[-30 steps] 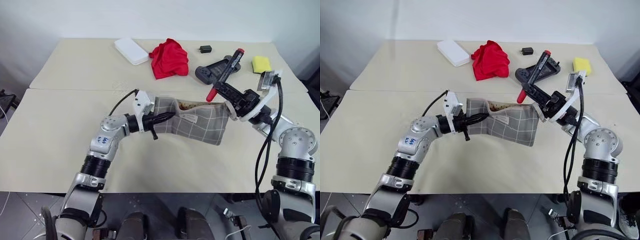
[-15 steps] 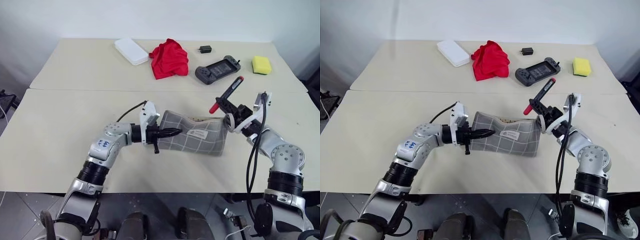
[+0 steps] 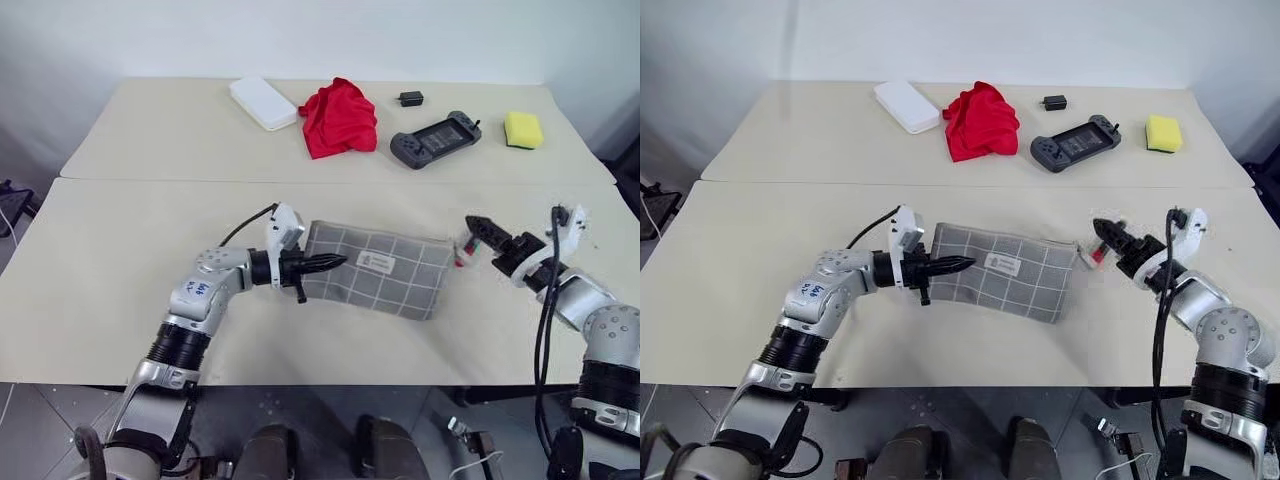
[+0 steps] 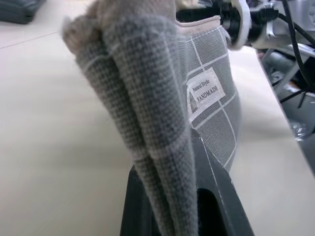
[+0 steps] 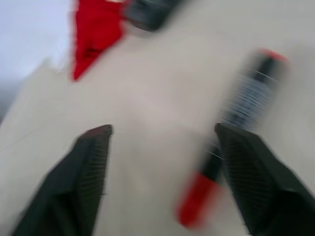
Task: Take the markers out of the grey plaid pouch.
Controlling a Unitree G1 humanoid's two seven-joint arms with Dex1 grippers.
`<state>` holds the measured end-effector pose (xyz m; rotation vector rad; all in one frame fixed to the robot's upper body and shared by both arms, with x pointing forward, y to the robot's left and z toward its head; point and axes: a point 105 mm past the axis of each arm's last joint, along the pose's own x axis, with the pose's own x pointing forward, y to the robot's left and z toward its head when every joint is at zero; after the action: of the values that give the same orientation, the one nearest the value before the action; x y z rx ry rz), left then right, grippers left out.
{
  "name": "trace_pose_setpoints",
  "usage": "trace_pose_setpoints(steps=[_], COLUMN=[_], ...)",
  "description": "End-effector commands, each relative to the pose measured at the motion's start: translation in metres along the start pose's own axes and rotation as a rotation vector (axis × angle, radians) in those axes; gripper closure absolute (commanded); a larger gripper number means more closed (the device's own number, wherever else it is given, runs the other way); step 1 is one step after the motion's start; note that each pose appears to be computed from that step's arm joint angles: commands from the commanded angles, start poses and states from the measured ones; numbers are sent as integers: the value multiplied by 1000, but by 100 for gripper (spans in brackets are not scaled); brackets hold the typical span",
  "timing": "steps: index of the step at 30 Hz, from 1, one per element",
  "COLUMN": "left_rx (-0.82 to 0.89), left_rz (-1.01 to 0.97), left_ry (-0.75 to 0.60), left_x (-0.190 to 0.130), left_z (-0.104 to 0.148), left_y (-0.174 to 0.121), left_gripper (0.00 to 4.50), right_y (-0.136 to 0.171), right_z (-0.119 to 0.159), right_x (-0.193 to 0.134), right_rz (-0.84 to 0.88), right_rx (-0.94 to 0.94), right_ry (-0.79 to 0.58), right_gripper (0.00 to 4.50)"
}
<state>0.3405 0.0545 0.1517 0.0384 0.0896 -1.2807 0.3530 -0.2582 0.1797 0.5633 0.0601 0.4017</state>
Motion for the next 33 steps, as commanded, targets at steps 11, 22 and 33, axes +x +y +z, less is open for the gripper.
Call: trace_pose_setpoints(steps=[11,22,33], left_rx=[284,556,601], left_rz=[78,129,129], left_ry=[-98,-172,-228], left_x=[-30,-34,-21], left_z=[33,36,28], left_y=[17,21,16], left_gripper=[450,450,450], right_y=[-23,49,60], right_z=[36,42,41], right_x=[-20,-28,-45], right_rz=[5,417,521], right_rx=[-521,-857,-1056], right_ry=[258,258,361], right_gripper=[97,3,3])
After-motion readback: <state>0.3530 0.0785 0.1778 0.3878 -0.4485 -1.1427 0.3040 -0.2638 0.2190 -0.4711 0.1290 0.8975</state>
